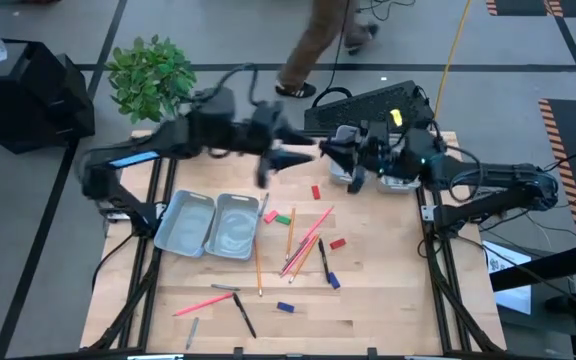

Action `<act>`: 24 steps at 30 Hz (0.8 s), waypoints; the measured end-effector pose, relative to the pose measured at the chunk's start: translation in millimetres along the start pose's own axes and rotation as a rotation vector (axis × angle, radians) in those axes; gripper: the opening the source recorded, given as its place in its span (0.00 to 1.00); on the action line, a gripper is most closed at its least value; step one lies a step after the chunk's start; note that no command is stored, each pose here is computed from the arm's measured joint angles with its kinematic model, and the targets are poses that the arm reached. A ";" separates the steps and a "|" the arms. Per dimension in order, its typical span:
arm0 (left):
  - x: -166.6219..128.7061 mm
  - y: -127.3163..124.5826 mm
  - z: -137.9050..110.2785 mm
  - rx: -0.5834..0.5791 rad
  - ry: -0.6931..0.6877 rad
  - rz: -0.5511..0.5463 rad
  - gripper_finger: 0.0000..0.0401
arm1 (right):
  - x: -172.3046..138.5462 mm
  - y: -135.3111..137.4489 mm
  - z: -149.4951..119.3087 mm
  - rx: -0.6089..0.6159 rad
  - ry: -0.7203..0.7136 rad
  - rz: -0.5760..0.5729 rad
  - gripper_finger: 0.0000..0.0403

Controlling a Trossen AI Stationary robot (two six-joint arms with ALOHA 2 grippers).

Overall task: Sort crayons/erasers/pens/pencils in bins
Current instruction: Put the blue crayon into the top right gray bin

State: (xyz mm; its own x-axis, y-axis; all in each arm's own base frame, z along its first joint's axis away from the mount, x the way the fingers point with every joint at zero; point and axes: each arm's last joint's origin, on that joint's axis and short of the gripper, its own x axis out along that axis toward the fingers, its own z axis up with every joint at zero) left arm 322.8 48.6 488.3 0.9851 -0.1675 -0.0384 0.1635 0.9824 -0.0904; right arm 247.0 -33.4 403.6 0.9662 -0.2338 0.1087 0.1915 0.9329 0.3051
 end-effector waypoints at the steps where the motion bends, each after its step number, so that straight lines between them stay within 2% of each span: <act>1: -14.2 -3.5 1.7 0.011 0.048 0.009 0.51 | -3.6 -8.2 2.5 -0.002 0.050 -0.057 0.05; 5: -71.0 -20.1 2.2 0.018 0.240 0.108 0.59 | -21.6 -43.2 11.0 -0.033 0.294 -0.398 0.05; 7: -94.7 -28.0 -0.1 0.004 0.321 0.183 0.60 | -28.0 -61.3 9.8 -0.026 0.413 -0.523 0.05; 13: -144.1 -44.0 -5.0 -0.038 0.447 0.387 0.57 | -52.4 -118.5 -14.6 0.116 0.762 -0.897 0.05; 18: -155.8 -47.9 -10.1 -0.061 0.505 0.475 0.52 | -67.6 -153.3 -48.8 0.250 0.937 -1.089 0.05; 24: -152.1 -48.5 -15.9 -0.066 0.530 0.469 0.48 | -86.3 -172.0 -96.8 0.395 1.050 -1.247 0.05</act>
State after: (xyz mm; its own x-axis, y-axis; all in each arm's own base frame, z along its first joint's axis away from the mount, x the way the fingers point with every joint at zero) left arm 164.2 25.0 482.7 0.7897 0.2377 -0.5655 -0.2915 0.9565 -0.0050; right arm 147.4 -147.1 250.2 -0.0123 -0.3033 -0.9528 0.9830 0.1710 -0.0671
